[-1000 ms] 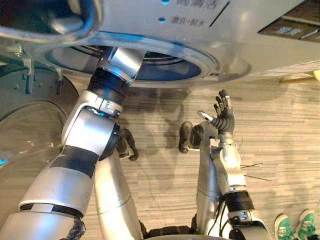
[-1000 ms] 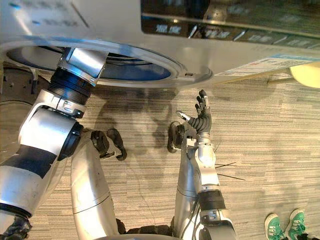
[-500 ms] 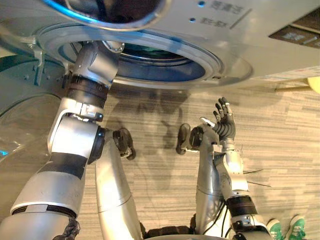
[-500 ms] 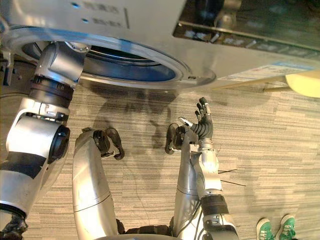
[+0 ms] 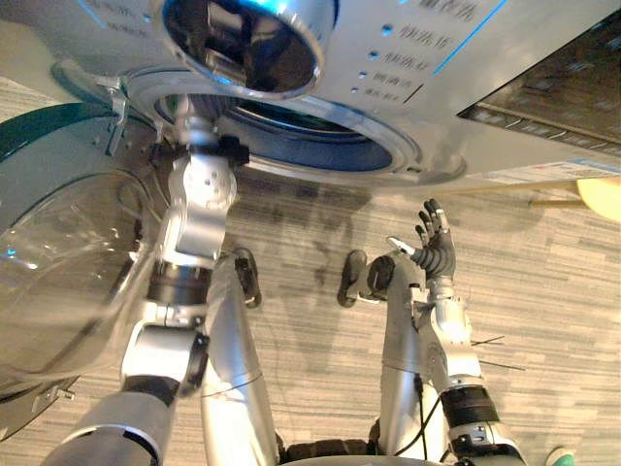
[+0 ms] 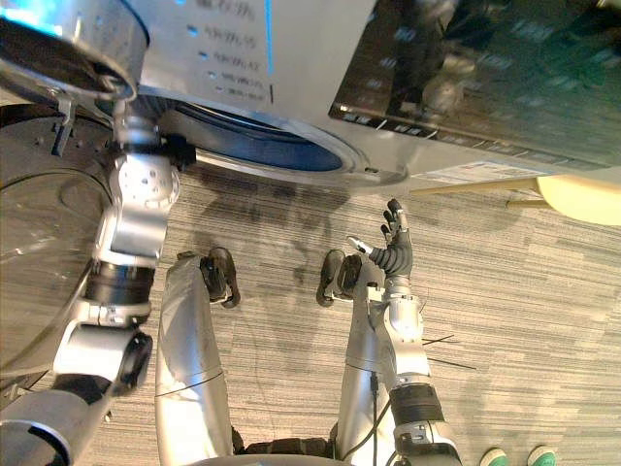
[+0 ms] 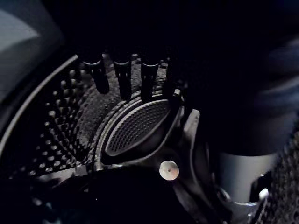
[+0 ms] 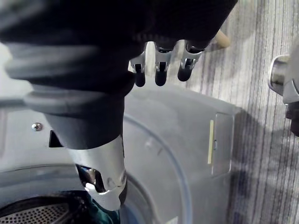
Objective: Pick up the laundry basket with both hands and put the clothes into the washing machine.
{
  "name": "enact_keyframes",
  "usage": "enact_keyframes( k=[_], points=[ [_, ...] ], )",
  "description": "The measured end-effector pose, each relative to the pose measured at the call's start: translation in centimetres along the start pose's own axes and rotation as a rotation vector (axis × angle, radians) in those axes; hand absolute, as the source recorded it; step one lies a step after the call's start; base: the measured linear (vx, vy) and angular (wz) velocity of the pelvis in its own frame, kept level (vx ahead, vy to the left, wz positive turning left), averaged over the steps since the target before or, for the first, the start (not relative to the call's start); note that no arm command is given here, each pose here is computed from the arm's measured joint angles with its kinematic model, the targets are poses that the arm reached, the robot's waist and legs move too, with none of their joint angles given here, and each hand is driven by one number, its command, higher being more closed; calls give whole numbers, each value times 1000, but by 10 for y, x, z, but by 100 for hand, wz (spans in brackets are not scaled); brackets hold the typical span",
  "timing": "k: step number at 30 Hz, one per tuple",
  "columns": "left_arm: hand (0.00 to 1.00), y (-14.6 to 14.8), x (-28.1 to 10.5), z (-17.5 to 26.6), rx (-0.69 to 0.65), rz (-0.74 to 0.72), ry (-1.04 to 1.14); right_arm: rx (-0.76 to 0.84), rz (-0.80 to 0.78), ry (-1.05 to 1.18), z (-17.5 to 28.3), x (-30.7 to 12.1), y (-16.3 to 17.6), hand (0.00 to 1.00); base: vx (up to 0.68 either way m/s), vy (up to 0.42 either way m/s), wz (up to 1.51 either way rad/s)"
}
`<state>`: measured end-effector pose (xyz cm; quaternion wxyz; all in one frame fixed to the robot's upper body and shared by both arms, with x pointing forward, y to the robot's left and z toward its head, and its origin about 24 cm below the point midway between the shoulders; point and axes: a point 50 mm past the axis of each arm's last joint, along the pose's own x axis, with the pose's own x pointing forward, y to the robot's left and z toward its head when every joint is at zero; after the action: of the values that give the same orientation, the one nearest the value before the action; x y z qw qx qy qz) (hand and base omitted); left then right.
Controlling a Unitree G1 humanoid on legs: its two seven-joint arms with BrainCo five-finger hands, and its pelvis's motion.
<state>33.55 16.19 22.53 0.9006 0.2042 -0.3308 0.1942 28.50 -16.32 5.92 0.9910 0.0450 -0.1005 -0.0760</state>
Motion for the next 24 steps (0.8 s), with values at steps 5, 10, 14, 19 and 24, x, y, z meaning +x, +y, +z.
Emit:
enact_keyframes(
  k=[5,10,14,19,24],
  points=[
    [0,-17,-79,-53,-207,-28,345,-36,-58,61,-12,-11,-13,0,25,-42,2],
    [0,-24,-163,-106,-286,-97,711,-65,-105,231,-45,-35,-24,0,37,-42,-6],
    [0,-25,-234,-132,-300,-210,980,-68,-149,432,-82,-69,-36,0,111,-16,-7],
    [0,-23,-292,-141,-284,-337,1156,-74,-203,625,-112,-119,-49,0,196,60,-16],
    [0,-4,-337,-157,-152,-465,1313,-94,-240,846,-142,-160,-62,0,163,52,-30]
  ],
)
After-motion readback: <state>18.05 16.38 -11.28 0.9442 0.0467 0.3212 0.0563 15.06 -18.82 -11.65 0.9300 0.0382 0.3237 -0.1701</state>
